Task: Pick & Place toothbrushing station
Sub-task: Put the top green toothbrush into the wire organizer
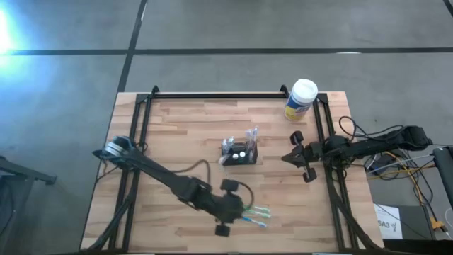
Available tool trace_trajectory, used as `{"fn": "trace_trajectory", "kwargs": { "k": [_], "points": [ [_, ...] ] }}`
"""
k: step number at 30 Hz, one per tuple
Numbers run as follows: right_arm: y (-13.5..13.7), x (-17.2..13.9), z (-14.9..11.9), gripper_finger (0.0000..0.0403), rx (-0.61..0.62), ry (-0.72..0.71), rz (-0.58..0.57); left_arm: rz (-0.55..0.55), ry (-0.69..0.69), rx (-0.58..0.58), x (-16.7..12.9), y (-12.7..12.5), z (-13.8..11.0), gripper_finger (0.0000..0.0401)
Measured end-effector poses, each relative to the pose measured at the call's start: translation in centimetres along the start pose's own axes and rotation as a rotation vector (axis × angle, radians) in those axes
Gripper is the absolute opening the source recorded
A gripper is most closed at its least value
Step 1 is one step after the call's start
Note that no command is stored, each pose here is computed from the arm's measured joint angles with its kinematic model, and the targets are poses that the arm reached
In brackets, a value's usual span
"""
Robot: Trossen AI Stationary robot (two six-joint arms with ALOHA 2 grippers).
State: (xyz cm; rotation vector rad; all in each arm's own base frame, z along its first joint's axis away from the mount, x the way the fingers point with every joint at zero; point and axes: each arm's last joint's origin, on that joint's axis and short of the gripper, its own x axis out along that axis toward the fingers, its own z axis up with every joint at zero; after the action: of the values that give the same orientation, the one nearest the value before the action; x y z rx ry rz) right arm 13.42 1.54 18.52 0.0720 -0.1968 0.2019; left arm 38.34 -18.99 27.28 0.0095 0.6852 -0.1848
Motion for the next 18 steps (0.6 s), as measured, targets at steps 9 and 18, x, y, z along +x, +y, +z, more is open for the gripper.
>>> {"fn": "trace_trajectory", "kwargs": {
  "k": [9,18],
  "points": [
    [-0.1,0.3,-1.3,0.0013,0.069,0.101,-0.006,0.052,0.102,0.019,6.8,-0.1,1.7,0.0182],
    [-0.1,0.5,-1.5,0.0013,0.055,0.117,-0.003,0.104,0.180,-0.009,11.1,2.6,0.7,0.0182]
  ]
}}
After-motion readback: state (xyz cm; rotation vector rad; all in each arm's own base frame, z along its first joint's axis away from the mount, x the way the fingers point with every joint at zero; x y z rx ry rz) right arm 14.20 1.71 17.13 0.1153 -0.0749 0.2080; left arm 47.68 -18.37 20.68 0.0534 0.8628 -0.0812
